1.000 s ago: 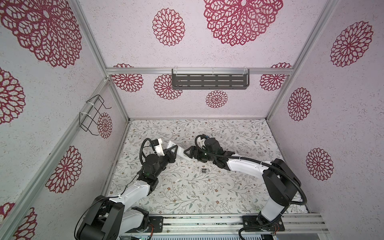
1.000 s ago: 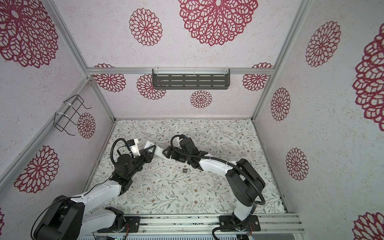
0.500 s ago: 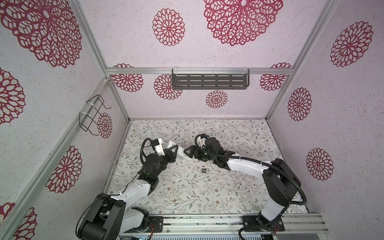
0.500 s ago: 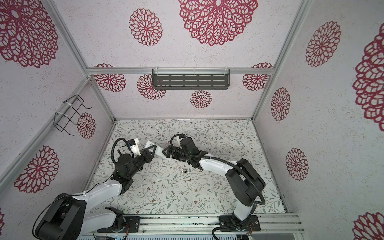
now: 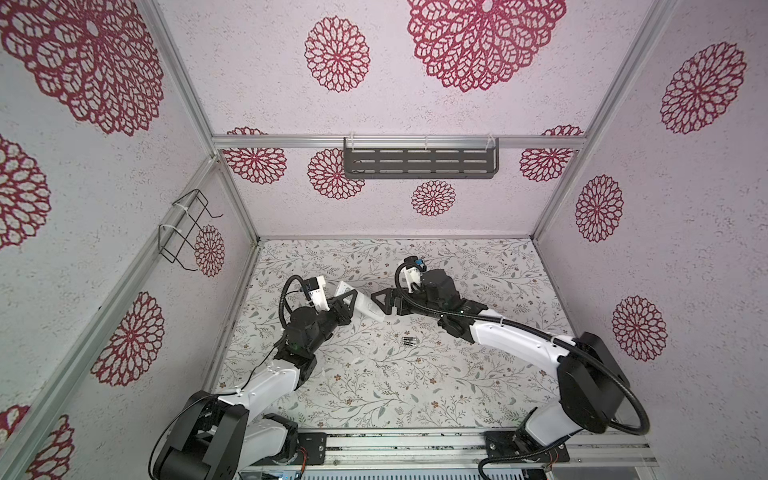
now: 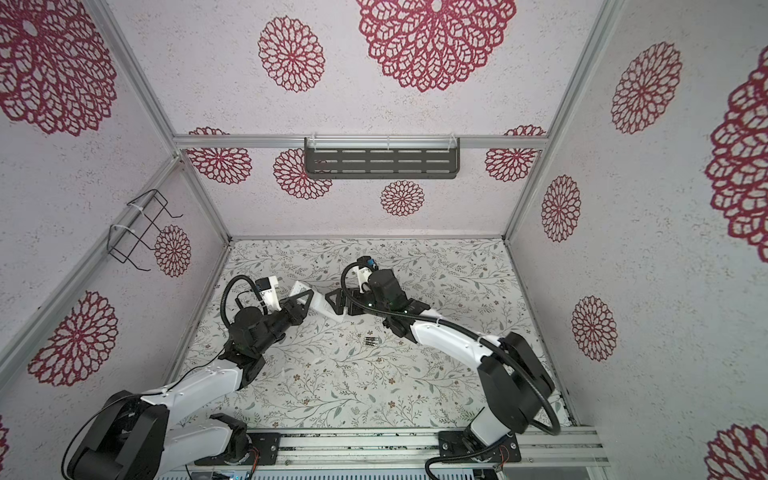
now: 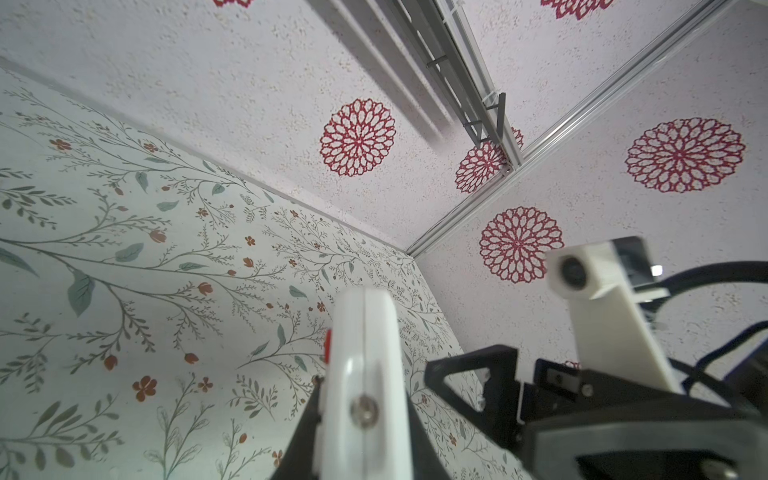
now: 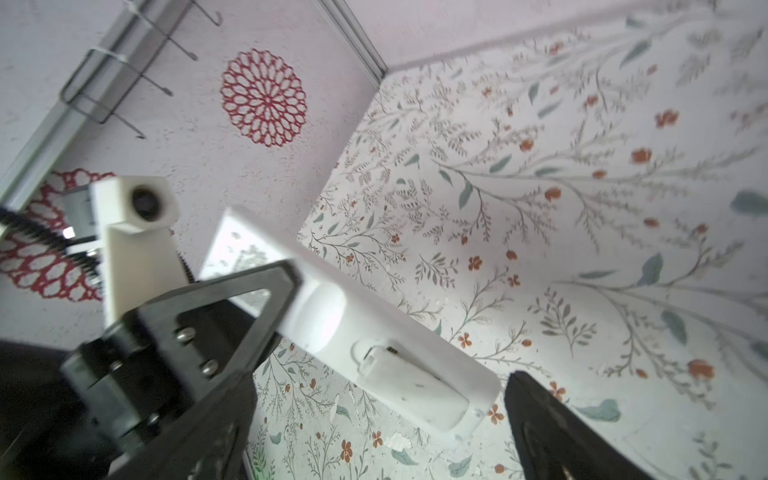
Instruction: Load the batteries into the remote control
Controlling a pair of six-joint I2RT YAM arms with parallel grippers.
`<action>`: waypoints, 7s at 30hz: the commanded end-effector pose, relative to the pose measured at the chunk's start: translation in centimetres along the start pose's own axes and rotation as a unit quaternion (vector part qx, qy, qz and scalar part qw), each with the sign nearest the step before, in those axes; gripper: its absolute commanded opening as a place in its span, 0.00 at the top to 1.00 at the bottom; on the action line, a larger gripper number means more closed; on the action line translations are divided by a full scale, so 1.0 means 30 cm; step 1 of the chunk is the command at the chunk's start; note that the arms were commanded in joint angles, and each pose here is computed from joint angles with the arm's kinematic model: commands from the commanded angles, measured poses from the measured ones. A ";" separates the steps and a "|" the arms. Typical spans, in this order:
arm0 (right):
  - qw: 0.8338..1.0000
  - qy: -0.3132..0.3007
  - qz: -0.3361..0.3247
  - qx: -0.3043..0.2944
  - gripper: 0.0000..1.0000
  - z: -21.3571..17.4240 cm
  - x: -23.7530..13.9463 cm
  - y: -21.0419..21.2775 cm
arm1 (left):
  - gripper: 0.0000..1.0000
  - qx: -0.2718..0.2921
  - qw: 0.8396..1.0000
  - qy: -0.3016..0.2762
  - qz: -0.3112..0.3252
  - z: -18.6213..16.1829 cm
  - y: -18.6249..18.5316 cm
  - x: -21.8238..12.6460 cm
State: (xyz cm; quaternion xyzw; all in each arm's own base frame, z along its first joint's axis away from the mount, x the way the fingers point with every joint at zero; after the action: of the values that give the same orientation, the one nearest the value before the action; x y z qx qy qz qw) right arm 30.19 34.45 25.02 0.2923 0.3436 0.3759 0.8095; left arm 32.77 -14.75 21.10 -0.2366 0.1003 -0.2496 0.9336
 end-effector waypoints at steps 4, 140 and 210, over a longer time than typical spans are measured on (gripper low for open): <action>0.972 0.016 0.043 -0.231 0.02 -0.036 -0.107 0.066 | 0.87 0.012 0.998 0.011 -0.056 0.096 -0.053 -0.029; 0.933 -0.035 0.015 -0.358 0.73 -0.089 0.002 0.232 | 0.89 0.016 0.989 0.094 -0.111 0.106 -0.073 -0.039; 0.919 0.041 -0.390 -0.033 0.56 0.022 -0.090 -0.780 | 0.89 0.013 0.986 0.089 -0.138 0.110 -0.108 -0.045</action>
State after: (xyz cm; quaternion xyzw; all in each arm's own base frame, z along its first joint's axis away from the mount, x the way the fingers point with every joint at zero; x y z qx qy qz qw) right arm 38.64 19.29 6.23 0.0921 0.4864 0.0278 0.8684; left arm 31.48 -15.02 24.61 -0.2174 0.1649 -0.3866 0.8809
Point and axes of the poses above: each gripper's point midway between its finger pads, its own x axis out along the fingers, its own y axis along the line the jaws close on, z = x × y, the point moved 2 cm from there along -x, back along the fingers, and after that the axes turned 14 degrees about x, right-handed, at the moved point
